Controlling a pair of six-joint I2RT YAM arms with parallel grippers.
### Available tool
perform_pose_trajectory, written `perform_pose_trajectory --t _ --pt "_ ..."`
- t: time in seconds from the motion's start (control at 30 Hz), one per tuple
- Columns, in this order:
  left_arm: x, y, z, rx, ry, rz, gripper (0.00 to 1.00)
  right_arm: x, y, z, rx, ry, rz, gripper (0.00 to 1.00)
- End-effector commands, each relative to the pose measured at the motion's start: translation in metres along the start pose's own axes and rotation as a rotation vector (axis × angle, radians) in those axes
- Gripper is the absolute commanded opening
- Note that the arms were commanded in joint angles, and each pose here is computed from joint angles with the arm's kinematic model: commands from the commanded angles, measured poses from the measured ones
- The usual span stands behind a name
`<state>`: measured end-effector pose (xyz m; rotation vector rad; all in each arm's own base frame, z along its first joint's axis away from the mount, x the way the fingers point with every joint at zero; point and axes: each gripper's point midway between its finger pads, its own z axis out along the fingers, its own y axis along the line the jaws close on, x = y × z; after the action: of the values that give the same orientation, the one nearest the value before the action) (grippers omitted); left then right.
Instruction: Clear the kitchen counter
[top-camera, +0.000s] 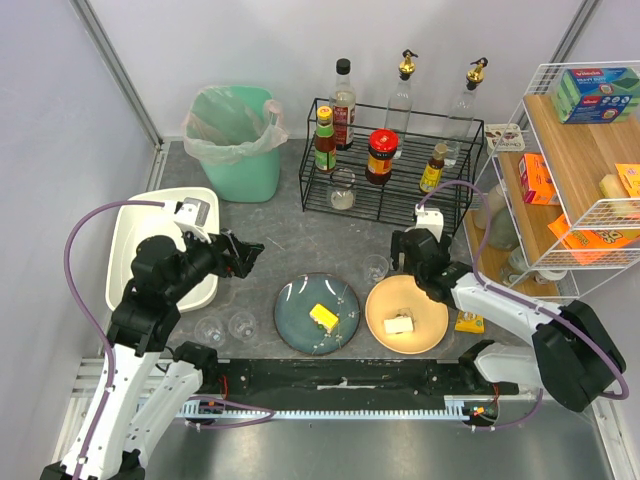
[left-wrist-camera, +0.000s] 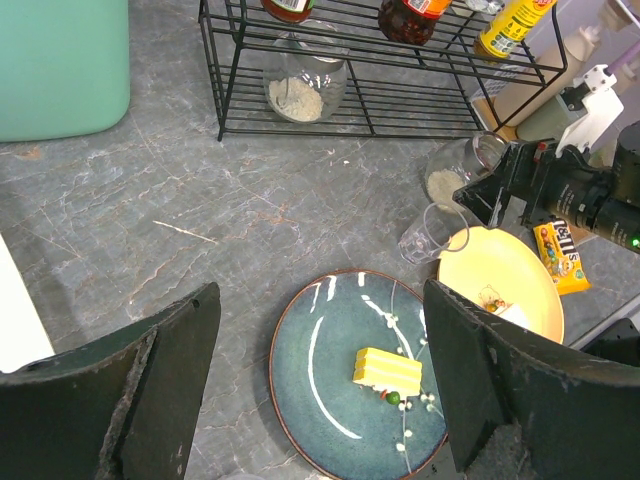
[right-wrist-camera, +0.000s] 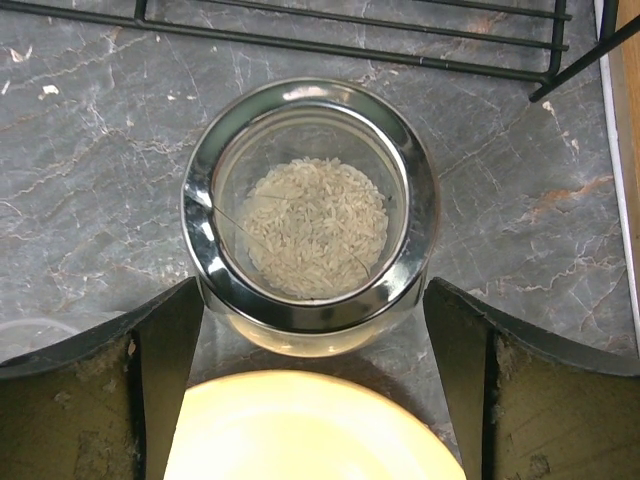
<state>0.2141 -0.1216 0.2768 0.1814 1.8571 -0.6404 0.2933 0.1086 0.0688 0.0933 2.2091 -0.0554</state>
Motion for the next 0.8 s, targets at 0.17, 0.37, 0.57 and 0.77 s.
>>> perform_pose_trajectory --t 0.17,0.37,0.57,0.77 --pt "-0.011 -0.003 -0.002 0.003 -0.033 0.005 0.87 -0.013 0.004 0.004 0.004 -0.055 0.030 0.94" --pt "-0.011 -0.003 -0.003 0.001 -0.031 0.009 0.87 -0.012 0.003 0.006 0.009 -0.055 0.046 0.82" --pt "-0.011 -0.002 -0.004 -0.001 -0.035 0.009 0.87 -0.021 0.006 0.004 0.007 -0.076 0.054 0.59" --pt "-0.011 -0.002 -0.005 -0.002 -0.034 0.010 0.87 -0.053 0.010 -0.007 -0.014 -0.157 0.086 0.44"
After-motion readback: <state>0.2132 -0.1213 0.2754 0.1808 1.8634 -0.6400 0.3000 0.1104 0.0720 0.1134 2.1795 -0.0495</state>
